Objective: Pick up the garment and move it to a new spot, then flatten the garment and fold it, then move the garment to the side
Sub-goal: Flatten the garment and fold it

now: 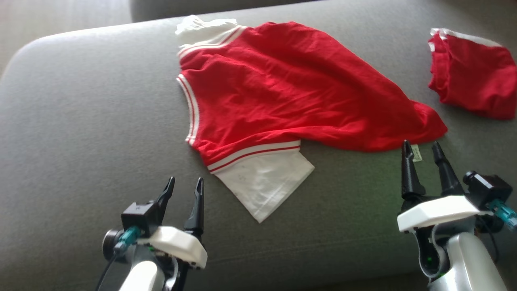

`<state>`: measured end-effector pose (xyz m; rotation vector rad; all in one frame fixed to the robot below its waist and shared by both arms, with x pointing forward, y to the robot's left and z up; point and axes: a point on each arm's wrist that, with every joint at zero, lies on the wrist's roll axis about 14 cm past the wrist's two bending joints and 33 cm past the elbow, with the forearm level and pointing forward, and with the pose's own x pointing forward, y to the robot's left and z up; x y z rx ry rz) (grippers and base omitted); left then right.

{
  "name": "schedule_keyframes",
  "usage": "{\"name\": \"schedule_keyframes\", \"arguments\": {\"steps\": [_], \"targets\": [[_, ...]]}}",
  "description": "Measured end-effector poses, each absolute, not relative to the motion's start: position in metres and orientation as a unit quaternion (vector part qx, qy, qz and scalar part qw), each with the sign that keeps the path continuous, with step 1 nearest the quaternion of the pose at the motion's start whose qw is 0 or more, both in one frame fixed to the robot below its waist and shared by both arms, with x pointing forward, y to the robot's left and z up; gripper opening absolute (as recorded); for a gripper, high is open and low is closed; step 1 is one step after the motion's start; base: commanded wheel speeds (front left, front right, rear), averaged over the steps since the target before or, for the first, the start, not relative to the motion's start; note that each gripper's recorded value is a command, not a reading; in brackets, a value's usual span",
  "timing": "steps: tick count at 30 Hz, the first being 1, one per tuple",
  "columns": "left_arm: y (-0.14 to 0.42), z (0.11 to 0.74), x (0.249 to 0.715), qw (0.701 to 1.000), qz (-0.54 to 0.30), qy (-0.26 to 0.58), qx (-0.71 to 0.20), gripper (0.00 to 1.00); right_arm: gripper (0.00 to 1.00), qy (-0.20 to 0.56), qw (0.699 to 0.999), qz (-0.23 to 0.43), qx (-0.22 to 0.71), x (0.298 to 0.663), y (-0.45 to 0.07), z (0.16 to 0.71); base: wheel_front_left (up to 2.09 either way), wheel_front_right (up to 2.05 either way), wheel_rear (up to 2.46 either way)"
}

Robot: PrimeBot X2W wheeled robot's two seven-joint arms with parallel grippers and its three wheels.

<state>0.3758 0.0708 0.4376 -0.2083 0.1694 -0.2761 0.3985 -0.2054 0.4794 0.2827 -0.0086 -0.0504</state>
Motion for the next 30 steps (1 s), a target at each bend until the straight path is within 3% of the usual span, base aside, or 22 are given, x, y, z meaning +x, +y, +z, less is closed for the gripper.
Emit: {"name": "schedule_keyframes", "arguments": {"steps": [12,20,21,22,23,30], "targets": [[0.045,0.388,0.42,0.969,-0.166,0.174,-0.062,1.0,1.0,0.002,0.989,-0.063,0.136,0.388,-0.231,0.471,0.0,0.0,0.0],[0.034,0.374,0.43,0.958,-0.185,0.202,-0.083,1.0,1.0,0.004,0.987,-0.075,0.139,0.39,-0.239,0.469,0.0,0.0,0.0],[0.033,0.373,0.431,0.957,-0.187,0.203,-0.088,0.68,1.0,0.004,0.987,-0.076,0.139,0.39,-0.239,0.469,0.0,0.0,0.0],[0.032,0.374,0.432,0.957,-0.188,0.202,-0.093,0.11,1.0,0.004,0.987,-0.076,0.139,0.39,-0.239,0.469,0.0,0.0,0.0],[0.032,0.374,0.433,0.956,-0.188,0.202,-0.095,0.0,1.0,0.004,0.987,-0.076,0.139,0.39,-0.239,0.469,0.0,0.0,0.0],[0.037,0.382,0.441,0.96,-0.185,0.188,-0.092,0.0,1.0,0.002,0.987,-0.072,0.141,0.392,-0.237,0.47,0.0,0.0,0.0]]}}
